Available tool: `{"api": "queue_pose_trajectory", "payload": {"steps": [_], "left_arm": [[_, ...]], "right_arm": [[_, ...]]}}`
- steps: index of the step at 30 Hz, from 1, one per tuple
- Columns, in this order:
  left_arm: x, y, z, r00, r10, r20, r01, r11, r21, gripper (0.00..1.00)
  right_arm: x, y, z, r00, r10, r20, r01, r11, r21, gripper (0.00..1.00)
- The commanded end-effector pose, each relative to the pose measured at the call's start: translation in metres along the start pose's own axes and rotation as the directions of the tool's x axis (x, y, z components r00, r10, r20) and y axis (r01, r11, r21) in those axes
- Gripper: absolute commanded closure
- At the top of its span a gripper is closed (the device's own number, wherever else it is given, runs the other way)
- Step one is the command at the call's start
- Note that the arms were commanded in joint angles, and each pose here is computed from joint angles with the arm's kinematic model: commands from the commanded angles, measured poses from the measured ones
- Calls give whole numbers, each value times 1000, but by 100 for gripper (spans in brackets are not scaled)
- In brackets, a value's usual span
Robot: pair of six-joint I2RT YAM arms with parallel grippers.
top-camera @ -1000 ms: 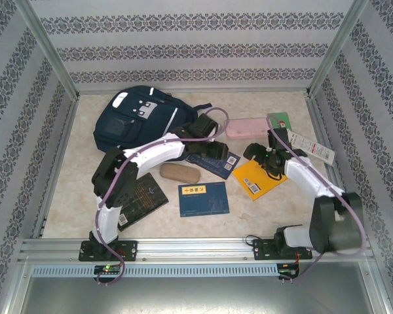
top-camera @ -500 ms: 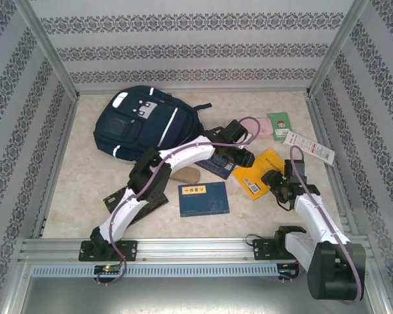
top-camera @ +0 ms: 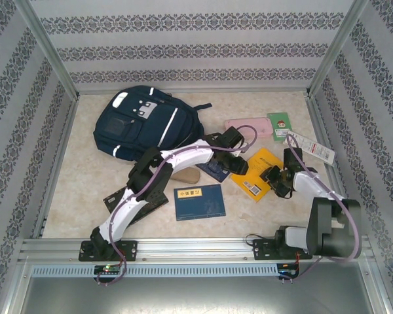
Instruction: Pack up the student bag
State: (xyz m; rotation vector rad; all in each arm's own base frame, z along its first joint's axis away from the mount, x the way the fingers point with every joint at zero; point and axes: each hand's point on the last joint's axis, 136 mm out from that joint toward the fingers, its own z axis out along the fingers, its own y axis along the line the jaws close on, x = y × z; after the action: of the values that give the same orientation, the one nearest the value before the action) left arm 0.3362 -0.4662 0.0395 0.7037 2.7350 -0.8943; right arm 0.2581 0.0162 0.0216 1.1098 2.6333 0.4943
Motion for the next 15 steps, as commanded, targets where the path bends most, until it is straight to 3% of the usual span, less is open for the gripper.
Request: {"api": "queue_pose_trajectory", "payload": {"steps": [1, 15], "left_arm": [[21, -12, -4, 999, -19, -46, 19, 1000, 13, 57], [-17, 13, 1, 1000, -28, 7, 28, 994, -102, 57]], "right_arm": [[-33, 55, -5, 987, -134, 93, 149, 973, -177, 40], [-19, 28, -2, 988, -130, 79, 138, 985, -105, 36]]}}
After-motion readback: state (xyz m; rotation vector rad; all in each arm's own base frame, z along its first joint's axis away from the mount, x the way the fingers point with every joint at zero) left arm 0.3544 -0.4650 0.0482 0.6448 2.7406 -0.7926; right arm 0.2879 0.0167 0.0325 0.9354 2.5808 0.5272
